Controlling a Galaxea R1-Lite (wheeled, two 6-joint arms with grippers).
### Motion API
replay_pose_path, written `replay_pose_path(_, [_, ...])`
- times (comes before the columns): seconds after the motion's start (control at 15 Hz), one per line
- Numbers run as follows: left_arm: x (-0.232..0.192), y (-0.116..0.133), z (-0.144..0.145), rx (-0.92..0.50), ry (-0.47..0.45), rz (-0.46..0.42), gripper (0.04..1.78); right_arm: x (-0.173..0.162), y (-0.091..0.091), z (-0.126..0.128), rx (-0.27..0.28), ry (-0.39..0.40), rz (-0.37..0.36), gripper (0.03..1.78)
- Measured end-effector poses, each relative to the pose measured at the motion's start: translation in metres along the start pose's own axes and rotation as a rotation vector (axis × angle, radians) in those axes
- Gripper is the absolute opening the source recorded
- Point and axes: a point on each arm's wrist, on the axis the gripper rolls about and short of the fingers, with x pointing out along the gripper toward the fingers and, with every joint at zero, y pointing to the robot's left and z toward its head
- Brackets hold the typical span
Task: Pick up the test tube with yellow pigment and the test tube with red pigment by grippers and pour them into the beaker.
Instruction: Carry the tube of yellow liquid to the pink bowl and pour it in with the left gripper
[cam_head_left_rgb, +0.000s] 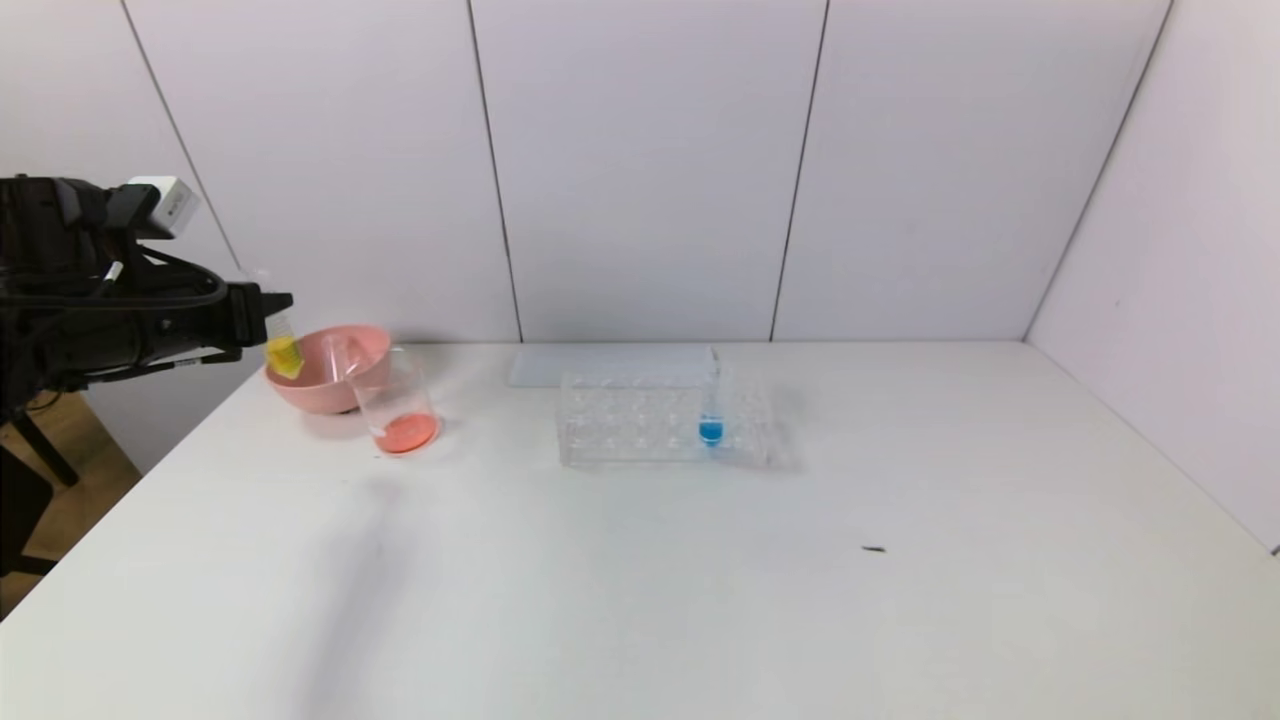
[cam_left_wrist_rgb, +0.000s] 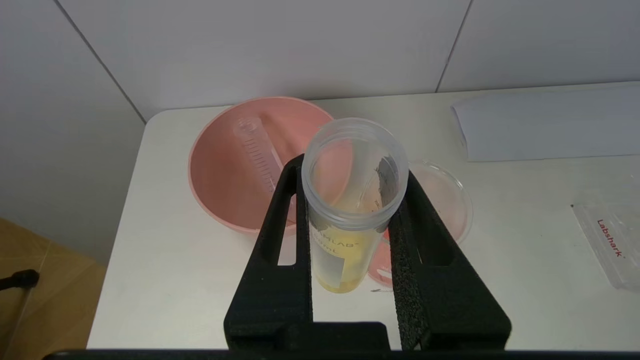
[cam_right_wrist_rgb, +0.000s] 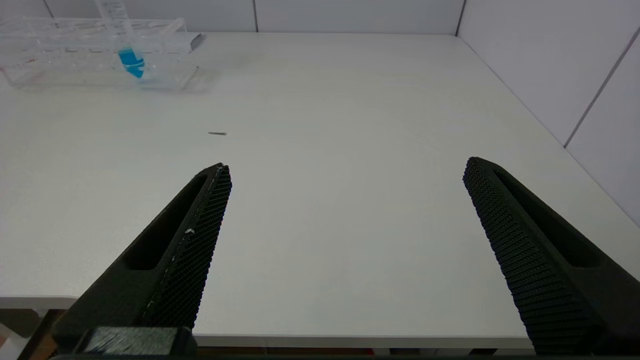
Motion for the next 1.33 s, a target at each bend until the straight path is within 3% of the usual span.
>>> replay_pose_path(0.47, [0.012,0.004,-0.006,0.01,0.065,-0.003,0.46,0.0,0.0,0.0,0.0,0.0,0.0,1.7])
replay_pose_path(1.33, [0.014,0.01,-0.01,0.027,0.086,0.007,0.46,0.0,0.0,0.0,0.0,0.0,0.0,1.7])
